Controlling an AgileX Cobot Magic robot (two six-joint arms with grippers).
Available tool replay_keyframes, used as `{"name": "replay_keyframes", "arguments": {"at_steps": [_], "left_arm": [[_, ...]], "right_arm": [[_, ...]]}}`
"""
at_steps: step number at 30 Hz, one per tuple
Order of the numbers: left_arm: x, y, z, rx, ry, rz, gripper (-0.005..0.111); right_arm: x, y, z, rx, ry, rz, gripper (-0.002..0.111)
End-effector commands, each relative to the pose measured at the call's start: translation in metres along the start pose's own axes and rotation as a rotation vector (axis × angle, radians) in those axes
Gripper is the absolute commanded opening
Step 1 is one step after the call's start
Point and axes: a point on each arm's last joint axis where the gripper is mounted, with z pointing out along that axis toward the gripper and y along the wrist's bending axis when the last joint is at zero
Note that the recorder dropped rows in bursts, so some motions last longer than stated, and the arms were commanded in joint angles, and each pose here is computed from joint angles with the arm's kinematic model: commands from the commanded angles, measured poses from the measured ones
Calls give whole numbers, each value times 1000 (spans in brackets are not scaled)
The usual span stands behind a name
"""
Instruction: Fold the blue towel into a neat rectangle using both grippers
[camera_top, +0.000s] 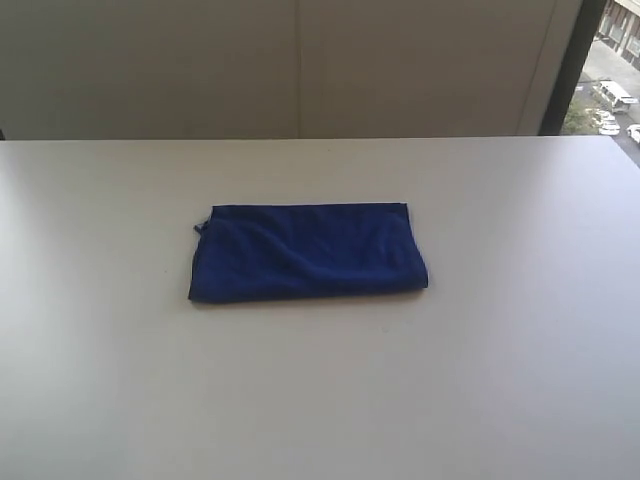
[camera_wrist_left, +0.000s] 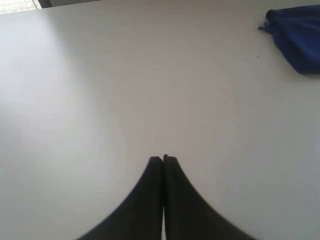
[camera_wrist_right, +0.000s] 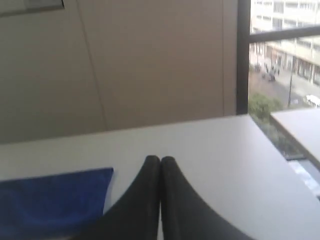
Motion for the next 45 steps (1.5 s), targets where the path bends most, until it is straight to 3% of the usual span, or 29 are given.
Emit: {"name": "replay_keyframes", "arguments": {"at_steps": [1, 12, 23, 45], "left_arm": [[2, 0, 0, 2, 2, 5, 0], [1, 0, 0, 2, -4, 5, 0], [1, 0, 0, 2, -4, 5, 0], [1, 0, 0, 2, -4, 5, 0]], "right_arm": [[10, -3, -2, 28, -71, -18, 0], [90, -20, 17, 154, 162, -25, 0], [95, -15, 17, 45, 218, -101, 0], [95, -14, 17, 43, 218, -97, 0]]}}
